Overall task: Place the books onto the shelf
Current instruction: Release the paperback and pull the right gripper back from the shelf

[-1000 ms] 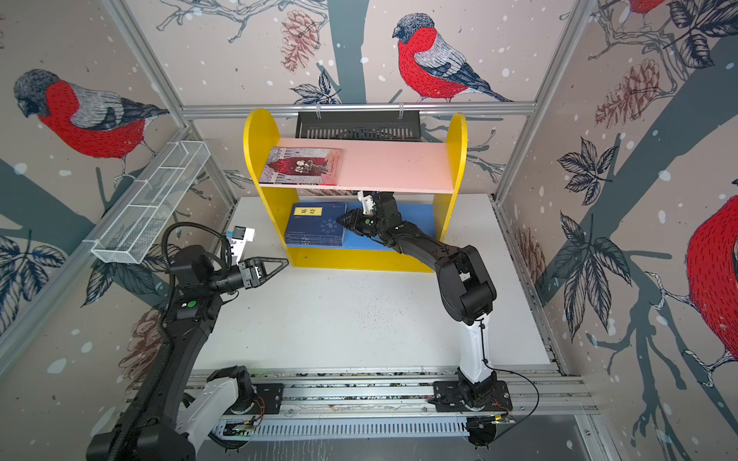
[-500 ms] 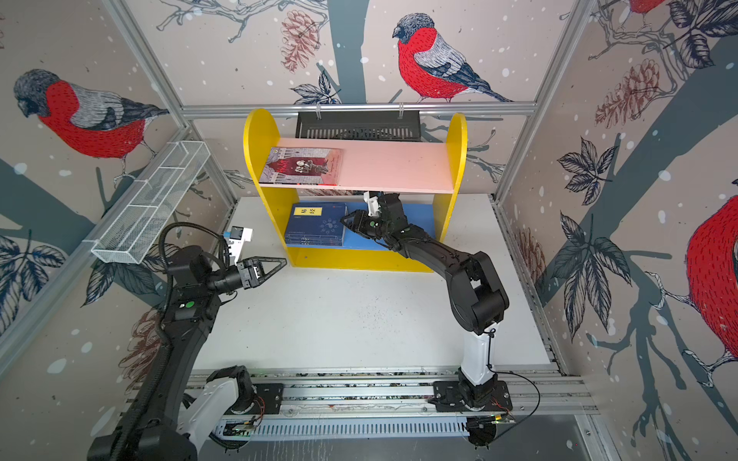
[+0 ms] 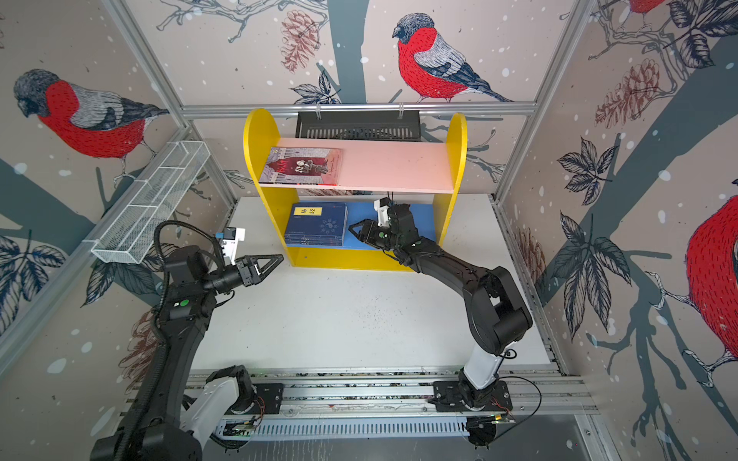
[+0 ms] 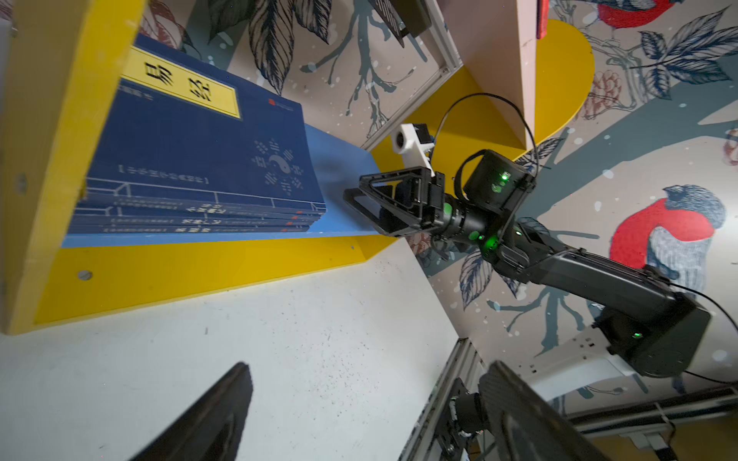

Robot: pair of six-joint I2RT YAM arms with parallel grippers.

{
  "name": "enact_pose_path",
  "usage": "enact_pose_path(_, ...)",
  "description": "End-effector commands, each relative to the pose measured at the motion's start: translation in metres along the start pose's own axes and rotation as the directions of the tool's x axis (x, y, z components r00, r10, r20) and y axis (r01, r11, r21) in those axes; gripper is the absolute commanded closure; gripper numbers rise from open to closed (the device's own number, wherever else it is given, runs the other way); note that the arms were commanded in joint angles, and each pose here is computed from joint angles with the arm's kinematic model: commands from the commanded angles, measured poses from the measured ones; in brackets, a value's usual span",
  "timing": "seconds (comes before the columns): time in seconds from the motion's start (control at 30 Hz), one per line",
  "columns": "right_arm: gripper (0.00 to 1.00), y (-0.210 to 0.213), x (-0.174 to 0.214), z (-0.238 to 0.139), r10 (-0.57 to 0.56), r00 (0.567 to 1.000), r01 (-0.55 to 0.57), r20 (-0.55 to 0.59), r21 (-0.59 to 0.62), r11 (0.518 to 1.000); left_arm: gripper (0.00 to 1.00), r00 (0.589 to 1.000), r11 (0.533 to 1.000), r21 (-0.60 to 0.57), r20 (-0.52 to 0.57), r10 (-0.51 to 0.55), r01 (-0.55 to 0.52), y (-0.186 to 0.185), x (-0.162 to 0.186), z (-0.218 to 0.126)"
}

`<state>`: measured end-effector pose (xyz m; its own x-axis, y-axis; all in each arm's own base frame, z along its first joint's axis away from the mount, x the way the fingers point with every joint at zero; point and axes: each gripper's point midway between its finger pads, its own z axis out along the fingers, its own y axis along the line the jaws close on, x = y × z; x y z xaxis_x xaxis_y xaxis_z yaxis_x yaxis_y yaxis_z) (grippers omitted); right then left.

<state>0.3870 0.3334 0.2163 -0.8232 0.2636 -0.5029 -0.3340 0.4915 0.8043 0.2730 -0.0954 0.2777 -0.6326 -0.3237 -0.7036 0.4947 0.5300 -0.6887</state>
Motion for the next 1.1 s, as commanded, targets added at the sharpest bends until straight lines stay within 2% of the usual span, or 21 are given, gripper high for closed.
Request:
enact_pose_path(0.0,0.46,0.013,0.000,-0.009,-0.054,0.997,0.055,0.048,-0.020,0.998,0.08,0.999,0.992,-0.117,0.026,0.047,-0.043,0.019,-0.005,-0.004)
enact_pose_path(0.13,0.44,0.024,0.020,-0.016,-0.111,0.994,0.112,0.022,-0.009,0.994,0.07,0.996,0.969,-0.239,0.044,0.072,-0.059,0.040,-0.009,-0.010)
enact_pose_path(0.23,0.43,0.031,0.040,-0.018,-0.197,0.980,0.197,-0.018,0.017,0.980,0.05,0.994,0.935,-0.345,0.051,0.100,-0.076,0.059,-0.012,-0.016)
enact_pose_path(0.4,0.37,0.030,0.059,-0.031,-0.317,0.948,0.317,-0.022,0.103,0.943,0.04,0.982,0.850,-0.519,0.099,0.161,-0.087,0.089,-0.020,-0.031)
enact_pose_path(0.47,0.35,0.026,0.060,-0.041,-0.335,0.942,0.331,0.008,0.133,0.934,0.04,0.974,0.812,-0.578,0.125,0.190,-0.084,0.098,-0.025,-0.039)
enact_pose_path(0.53,0.29,0.020,0.058,-0.052,-0.349,0.936,0.336,0.052,0.176,0.925,0.04,0.963,0.776,-0.626,0.156,0.219,-0.075,0.105,-0.030,-0.047)
enact_pose_path(0.6,0.23,0.016,0.056,-0.064,-0.397,0.912,0.370,0.102,0.211,0.905,0.04,0.951,0.754,-0.651,0.171,0.258,-0.088,0.109,-0.030,-0.051)
enact_pose_path(0.7,0.09,0.008,0.055,-0.081,-0.473,0.867,0.418,0.158,0.286,0.862,0.03,0.938,0.753,-0.649,0.185,0.294,-0.108,0.112,-0.027,-0.051)
enact_pose_path(0.9,0.06,-0.007,0.046,-0.115,-0.594,0.776,0.474,0.211,0.425,0.771,0.03,0.923,0.732,-0.666,0.176,0.341,-0.144,0.125,-0.025,-0.049)
enact_pose_path(1.0,0.04,-0.014,0.047,-0.132,-0.665,0.710,0.520,0.231,0.465,0.717,0.03,0.914,0.703,-0.693,0.167,0.369,-0.157,0.136,-0.024,-0.050)
enact_pose_path(1.07,0.00,-0.027,0.043,-0.149,-0.675,0.692,0.493,0.257,0.514,0.702,0.03,0.910,0.678,-0.719,0.168,0.379,-0.149,0.147,-0.023,-0.053)
